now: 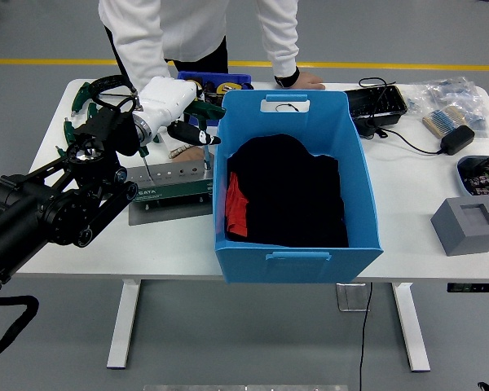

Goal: Lift tool from toolbox,place it in box,lift tool from toolbox,place it in box

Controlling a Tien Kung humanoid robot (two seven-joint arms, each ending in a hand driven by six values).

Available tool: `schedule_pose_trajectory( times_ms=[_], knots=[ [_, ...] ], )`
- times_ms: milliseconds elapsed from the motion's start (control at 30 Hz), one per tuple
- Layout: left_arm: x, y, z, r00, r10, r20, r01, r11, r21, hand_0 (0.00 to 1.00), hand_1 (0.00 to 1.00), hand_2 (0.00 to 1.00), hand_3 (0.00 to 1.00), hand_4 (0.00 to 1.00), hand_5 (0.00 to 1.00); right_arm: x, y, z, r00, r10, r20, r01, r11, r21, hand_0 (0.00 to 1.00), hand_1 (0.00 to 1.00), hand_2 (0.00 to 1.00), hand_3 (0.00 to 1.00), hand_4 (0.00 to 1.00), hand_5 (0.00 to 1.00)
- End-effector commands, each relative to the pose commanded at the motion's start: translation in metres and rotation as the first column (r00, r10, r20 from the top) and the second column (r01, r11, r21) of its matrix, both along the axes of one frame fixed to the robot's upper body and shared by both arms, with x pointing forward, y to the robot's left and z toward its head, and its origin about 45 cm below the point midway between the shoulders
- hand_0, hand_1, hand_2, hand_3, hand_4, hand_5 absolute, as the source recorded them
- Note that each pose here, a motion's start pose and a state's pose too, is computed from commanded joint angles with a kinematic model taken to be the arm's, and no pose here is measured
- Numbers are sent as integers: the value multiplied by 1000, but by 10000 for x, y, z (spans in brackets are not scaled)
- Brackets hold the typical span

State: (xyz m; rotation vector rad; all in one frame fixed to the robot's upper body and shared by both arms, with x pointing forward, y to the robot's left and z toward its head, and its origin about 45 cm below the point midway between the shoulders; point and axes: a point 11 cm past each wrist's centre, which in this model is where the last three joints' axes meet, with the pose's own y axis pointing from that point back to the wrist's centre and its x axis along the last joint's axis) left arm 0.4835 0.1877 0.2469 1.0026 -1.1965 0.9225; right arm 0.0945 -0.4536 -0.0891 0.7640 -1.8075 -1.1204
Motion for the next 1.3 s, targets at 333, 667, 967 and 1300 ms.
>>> schedule_pose_trajectory(
  times_ms=[333, 667, 967, 1300],
  knots=[
    [51, 22, 23, 1000, 12, 10, -12, 1000, -13, 307, 194, 207, 279, 998, 613, 52, -15, 17, 1000, -1, 12, 1, 1000, -2, 648, 634, 692, 550, 780, 672],
    [89, 44, -12, 999, 39, -5, -39, 998, -56, 217, 117, 148, 221, 998, 616, 83, -28, 28, 1000, -5, 22, 5, 1000, -4, 647, 633, 692, 550, 780, 672],
    [103, 109, -116, 996, 78, -52, -84, 989, -125, 159, 61, 102, 155, 998, 608, 101, -33, 35, 1000, -4, 25, 4, 1000, -5, 647, 632, 692, 550, 780, 672],
    [125, 101, -72, 995, 90, -31, -95, 981, -170, 134, 39, 82, 123, 998, 611, 122, -37, 42, 1000, -2, 29, 2, 1000, -7, 647, 632, 692, 550, 780, 671]
  ],
)
